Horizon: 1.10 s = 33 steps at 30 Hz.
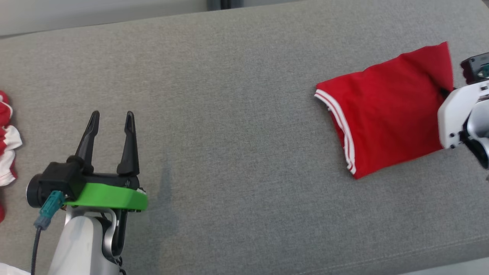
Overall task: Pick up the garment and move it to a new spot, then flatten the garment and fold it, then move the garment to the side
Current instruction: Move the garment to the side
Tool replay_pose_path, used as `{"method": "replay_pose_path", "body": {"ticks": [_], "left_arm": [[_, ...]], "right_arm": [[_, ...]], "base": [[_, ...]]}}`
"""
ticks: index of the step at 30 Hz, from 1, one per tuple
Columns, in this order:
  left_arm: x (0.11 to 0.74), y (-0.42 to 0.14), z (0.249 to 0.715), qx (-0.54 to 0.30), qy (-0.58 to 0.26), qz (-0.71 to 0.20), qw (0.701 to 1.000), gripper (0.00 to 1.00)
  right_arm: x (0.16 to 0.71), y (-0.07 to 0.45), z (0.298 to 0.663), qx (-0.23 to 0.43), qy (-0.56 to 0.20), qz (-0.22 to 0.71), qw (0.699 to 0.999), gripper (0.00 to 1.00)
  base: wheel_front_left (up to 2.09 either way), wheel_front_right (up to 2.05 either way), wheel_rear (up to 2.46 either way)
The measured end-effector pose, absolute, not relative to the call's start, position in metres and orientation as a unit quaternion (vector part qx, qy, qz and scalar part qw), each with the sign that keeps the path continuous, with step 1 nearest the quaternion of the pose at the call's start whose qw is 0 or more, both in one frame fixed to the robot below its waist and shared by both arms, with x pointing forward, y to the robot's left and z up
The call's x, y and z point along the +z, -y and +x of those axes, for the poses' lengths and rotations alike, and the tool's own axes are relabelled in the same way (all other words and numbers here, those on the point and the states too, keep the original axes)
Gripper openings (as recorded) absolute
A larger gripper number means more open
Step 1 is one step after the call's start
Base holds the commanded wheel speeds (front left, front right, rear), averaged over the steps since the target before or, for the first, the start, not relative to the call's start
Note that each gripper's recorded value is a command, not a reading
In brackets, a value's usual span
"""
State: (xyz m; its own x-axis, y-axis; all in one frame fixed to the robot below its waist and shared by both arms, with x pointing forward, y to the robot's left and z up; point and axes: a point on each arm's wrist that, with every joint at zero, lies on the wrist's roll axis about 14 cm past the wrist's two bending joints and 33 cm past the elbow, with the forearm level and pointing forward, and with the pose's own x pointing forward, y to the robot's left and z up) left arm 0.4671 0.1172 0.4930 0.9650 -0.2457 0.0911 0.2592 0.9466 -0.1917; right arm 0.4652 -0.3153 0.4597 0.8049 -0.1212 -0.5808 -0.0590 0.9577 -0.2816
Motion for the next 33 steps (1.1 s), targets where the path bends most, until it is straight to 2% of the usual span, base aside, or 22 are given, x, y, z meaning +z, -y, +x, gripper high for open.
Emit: {"method": "replay_pose_path", "body": {"ticks": [10,18,23,25,26,27,33], "left_arm": [[0.473,-0.084,0.508,-0.183,0.035,-0.099,0.978,1.0],[0.441,-0.072,0.528,-0.204,0.017,-0.104,0.973,1.0],[0.426,-0.073,0.534,-0.206,0.007,-0.102,0.973,1.0],[0.422,-0.073,0.533,-0.206,0.002,-0.102,0.973,1.0],[0.421,-0.074,0.533,-0.205,0.001,-0.102,0.973,1.0],[0.421,-0.075,0.533,-0.204,0.001,-0.102,0.974,1.0],[0.428,-0.078,0.527,-0.2,-0.001,-0.102,0.975,1.0]], "right_arm": [[0.473,0.415,0.466,-0.125,-0.295,-0.184,0.929,0.0],[0.473,0.467,0.467,-0.179,-0.292,-0.245,0.907,0.0],[0.471,0.481,0.47,-0.194,-0.284,-0.269,0.899,0.0],[0.472,0.479,0.476,-0.189,-0.274,-0.287,0.898,0.27],[0.473,0.477,0.478,-0.185,-0.27,-0.296,0.898,0.69],[0.477,0.475,0.482,-0.181,-0.259,-0.303,0.899,1.0],[0.483,0.465,0.484,-0.177,-0.243,-0.312,0.901,1.0]], "base": [[0.0,0.0,0.0],[0.0,0.0,0.0],[0.0,0.0,0.0],[0.0,0.0,0.0],[0.0,0.0,0.0],[0.0,0.0,0.0],[0.0,0.0,0.0]]}}
